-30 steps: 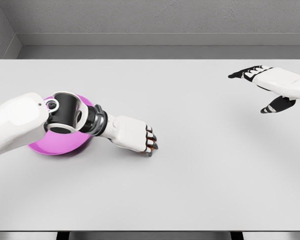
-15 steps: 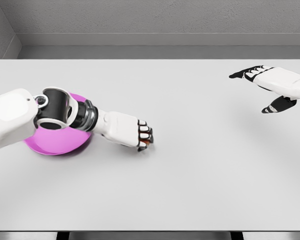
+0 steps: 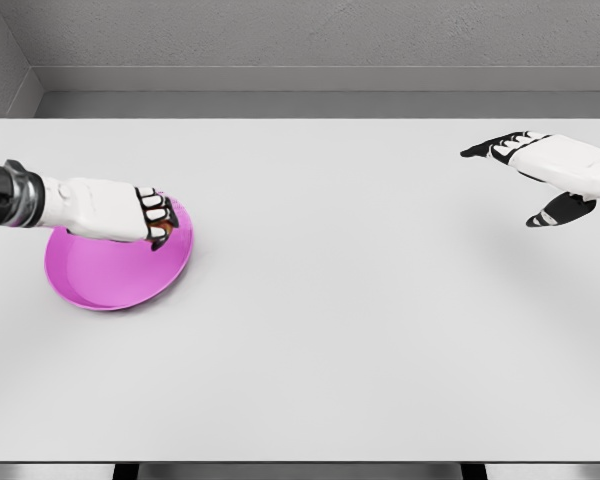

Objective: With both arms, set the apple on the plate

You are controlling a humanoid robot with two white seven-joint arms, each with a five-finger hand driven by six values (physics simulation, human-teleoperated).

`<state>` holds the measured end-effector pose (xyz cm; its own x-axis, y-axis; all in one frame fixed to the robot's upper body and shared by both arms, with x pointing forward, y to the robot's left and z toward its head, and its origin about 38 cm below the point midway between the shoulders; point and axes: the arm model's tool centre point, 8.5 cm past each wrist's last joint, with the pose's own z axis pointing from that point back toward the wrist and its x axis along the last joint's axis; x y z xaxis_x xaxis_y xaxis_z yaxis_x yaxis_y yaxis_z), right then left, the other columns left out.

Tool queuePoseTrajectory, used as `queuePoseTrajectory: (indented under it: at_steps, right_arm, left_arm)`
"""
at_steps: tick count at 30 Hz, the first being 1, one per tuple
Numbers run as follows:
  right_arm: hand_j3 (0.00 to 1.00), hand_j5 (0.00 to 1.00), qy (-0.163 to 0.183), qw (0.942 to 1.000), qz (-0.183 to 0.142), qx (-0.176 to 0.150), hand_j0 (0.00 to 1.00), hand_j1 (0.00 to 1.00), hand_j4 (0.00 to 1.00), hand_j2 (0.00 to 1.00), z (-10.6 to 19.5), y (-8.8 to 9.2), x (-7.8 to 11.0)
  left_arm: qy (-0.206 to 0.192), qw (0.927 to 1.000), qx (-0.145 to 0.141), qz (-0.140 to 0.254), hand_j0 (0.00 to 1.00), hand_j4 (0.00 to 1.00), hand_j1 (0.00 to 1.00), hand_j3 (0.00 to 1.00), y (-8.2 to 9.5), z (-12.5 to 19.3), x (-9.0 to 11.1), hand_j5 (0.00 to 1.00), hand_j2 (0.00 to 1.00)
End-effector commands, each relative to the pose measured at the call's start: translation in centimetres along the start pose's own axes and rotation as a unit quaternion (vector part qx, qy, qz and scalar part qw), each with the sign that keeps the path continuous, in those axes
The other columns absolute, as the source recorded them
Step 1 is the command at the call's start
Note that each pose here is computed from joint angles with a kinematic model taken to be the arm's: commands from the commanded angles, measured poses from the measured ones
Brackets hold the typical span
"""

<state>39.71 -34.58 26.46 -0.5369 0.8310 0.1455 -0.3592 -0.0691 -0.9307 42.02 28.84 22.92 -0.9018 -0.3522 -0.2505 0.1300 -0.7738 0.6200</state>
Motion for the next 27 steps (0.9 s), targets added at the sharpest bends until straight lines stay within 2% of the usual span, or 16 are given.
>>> queuePoseTrajectory:
  at_steps: [1,5,7,8,18,20,21,23,27]
  right_arm:
    - [1.00,1.00,0.000,1.0000,-0.001,0.000,1.00,1.00,1.00,1.00,0.0,0.0,0.0]
    - [1.00,1.00,0.000,1.0000,-0.001,0.000,1.00,1.00,1.00,1.00,0.0,0.0,0.0]
    - [1.00,1.00,0.000,1.0000,-0.001,0.000,1.00,1.00,1.00,1.00,0.0,0.0,0.0]
    - [1.00,1.00,0.001,1.0000,0.000,0.000,1.00,1.00,1.00,1.00,0.1,0.0,0.0]
    - [1.00,1.00,0.003,1.0000,0.001,0.002,1.00,1.00,1.00,1.00,0.2,0.0,-0.1]
    - [1.00,1.00,0.003,1.0000,0.001,0.002,1.00,1.00,1.00,1.00,0.2,0.0,-0.1]
    - [1.00,1.00,0.003,1.0000,0.001,0.002,1.00,1.00,1.00,1.00,0.2,0.0,-0.1]
    - [1.00,1.00,0.001,1.0000,-0.001,0.001,1.00,1.00,1.00,1.00,0.1,0.1,0.0]
    - [1.00,1.00,0.002,1.0000,0.000,0.002,1.00,1.00,1.00,1.00,0.1,0.1,-0.1]
  left_arm:
    - [0.015,0.9998,-0.009,0.007,0.21,0.21,0.21,0.21,-0.8,1.3,-0.6,0.21,0.21]
    - [0.011,0.9998,-0.012,0.012,0.25,0.25,0.25,0.25,-1.4,0.9,-0.3,0.25,0.25]
    - [0.011,0.9998,-0.012,0.012,0.49,0.49,0.49,0.49,-1.3,0.9,-0.3,0.49,0.49]
    - [0.018,0.9997,-0.015,0.007,1.00,1.00,1.00,1.00,-1.3,1.0,-0.6,1.00,1.00]
    - [0.020,0.9997,-0.015,0.006,1.00,1.00,1.00,1.00,-1.3,1.0,-0.7,1.00,1.00]
    - [0.020,0.9997,-0.006,0.013,1.00,1.00,1.00,1.00,-1.1,1.4,-0.8,1.00,1.00]
    - [0.007,0.9987,0.025,0.044,1.00,1.00,1.00,1.00,-0.4,1.9,-0.9,1.00,1.00]
    - [-0.021,0.9918,0.069,0.106,1.00,1.00,1.00,1.00,0.0,2.2,-1.0,1.00,1.00]
    - [-0.035,0.9839,0.090,0.150,1.00,1.00,1.00,1.00,-0.5,2.5,-1.2,1.00,1.00]
